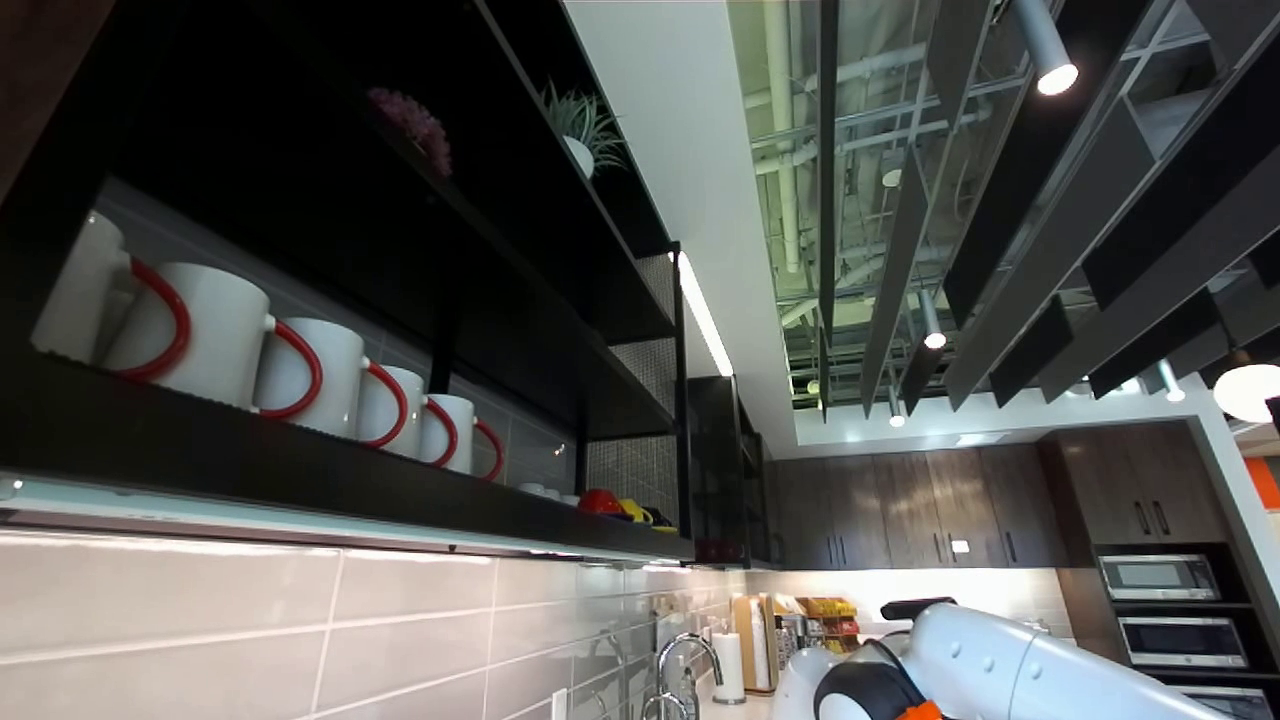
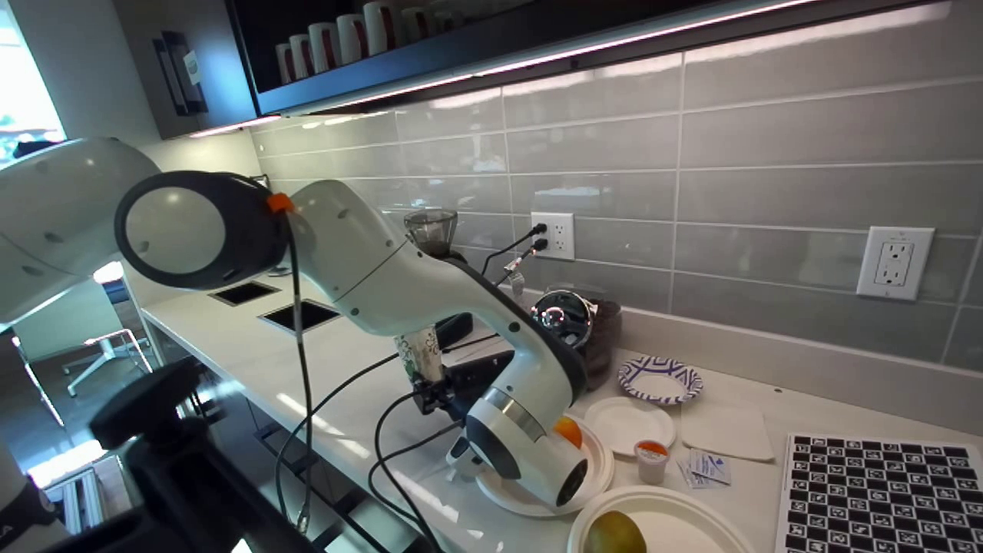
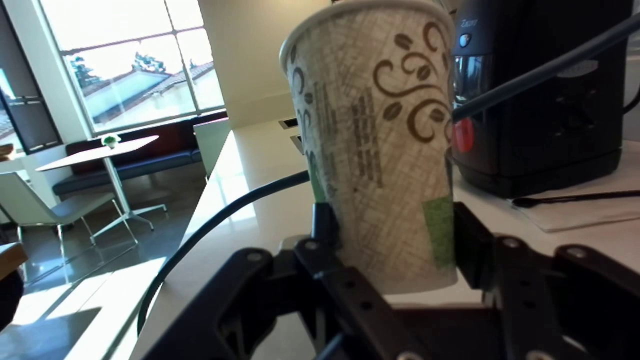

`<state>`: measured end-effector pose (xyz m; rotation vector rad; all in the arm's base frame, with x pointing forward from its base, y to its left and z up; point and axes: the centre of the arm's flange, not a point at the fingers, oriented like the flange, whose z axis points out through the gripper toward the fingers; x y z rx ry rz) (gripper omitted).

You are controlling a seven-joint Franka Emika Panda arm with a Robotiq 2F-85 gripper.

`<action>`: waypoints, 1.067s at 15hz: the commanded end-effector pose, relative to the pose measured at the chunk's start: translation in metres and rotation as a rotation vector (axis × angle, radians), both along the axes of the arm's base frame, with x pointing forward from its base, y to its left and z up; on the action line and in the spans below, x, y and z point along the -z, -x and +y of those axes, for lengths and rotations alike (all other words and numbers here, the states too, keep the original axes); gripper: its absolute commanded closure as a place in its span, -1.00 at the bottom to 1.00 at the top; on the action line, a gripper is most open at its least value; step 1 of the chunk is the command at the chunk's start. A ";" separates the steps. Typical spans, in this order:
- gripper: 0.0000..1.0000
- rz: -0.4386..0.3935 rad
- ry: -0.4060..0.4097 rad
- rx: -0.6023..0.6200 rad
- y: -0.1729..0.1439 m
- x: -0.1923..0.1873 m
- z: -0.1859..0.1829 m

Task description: Take the cup out of the cupboard and put it on the counter

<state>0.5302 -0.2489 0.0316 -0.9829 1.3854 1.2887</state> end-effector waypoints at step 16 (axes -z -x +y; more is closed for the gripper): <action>0.33 0.046 -0.038 -0.009 -0.024 0.016 0.004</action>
